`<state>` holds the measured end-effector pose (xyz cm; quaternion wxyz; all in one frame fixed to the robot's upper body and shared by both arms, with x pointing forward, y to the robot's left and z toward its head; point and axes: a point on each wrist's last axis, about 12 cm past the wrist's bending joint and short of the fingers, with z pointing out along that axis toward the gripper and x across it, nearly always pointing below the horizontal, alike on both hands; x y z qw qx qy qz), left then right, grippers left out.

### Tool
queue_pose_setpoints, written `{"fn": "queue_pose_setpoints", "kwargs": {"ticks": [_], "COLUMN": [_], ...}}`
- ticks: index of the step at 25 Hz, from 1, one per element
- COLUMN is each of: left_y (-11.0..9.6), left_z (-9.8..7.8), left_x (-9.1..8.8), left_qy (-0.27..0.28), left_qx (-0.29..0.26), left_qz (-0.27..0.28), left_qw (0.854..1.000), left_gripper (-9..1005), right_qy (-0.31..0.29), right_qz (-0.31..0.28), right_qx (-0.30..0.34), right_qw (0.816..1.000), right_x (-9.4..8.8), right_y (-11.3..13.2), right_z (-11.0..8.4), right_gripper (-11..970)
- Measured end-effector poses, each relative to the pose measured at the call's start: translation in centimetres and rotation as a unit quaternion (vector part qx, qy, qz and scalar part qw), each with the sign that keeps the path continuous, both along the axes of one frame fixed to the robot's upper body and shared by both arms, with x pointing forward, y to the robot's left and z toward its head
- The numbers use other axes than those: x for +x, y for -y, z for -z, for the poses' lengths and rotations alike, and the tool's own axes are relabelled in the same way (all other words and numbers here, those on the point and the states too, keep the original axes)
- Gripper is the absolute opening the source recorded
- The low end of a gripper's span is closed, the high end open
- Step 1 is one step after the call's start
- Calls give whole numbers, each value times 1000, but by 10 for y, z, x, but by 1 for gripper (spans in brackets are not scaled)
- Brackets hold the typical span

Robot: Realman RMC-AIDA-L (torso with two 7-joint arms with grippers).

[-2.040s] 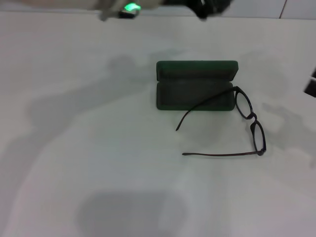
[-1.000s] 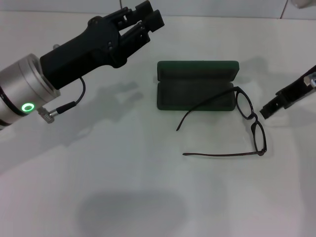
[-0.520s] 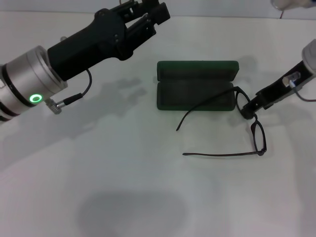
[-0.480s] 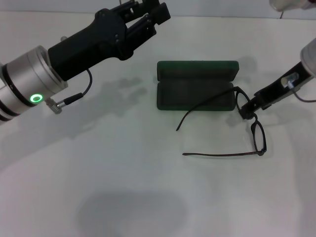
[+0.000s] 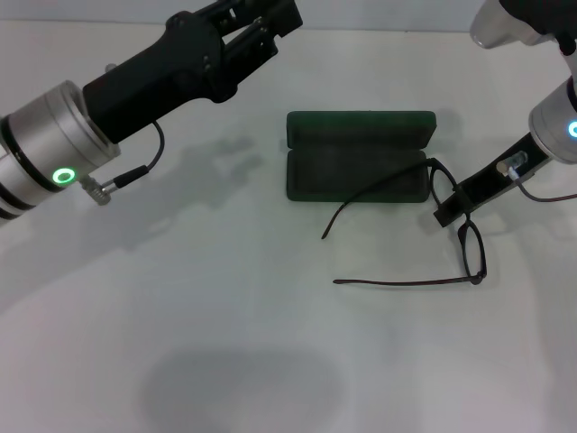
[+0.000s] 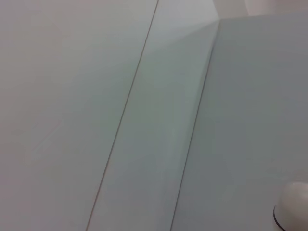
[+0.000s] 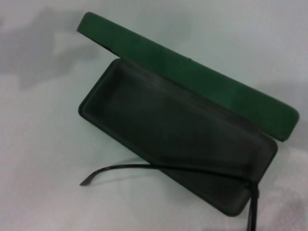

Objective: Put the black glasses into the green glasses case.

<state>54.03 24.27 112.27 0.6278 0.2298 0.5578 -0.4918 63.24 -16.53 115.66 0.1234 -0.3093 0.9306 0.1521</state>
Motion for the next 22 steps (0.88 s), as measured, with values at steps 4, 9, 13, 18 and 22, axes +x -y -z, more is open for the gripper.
{"fn": "queue_pose_setpoints", "kwargs": {"ticks": [4, 9, 13, 18, 22], "left_y": [-1, -5, -4, -5, -7], "left_z": [0, -1, 0, 3, 3], "left_x": [1, 2, 2, 2, 2], "left_qy": [0, 0, -3, -9, -8], "left_qx": [1, -5, -6, -9, -11], "left_qz": [-3, -15, -15, -17, -23], "left_qw": [1000, 1000, 1000, 1000, 1000], "left_gripper": [327, 322, 318, 313, 309], "right_qy": [1, -2, 8, 47, 60], "right_qz": [1, -5, -31, -66, -79], "right_qx": [0, 0, -7, -30, -35], "right_qw": [1000, 1000, 999, 996, 994], "right_x": [-1, -4, -7, -13, -17], "right_y": [4, 7, 7, 5, 7], "right_z": [3, 6, 8, 8, 9], "right_gripper": [488, 304, 208, 129, 118]}}
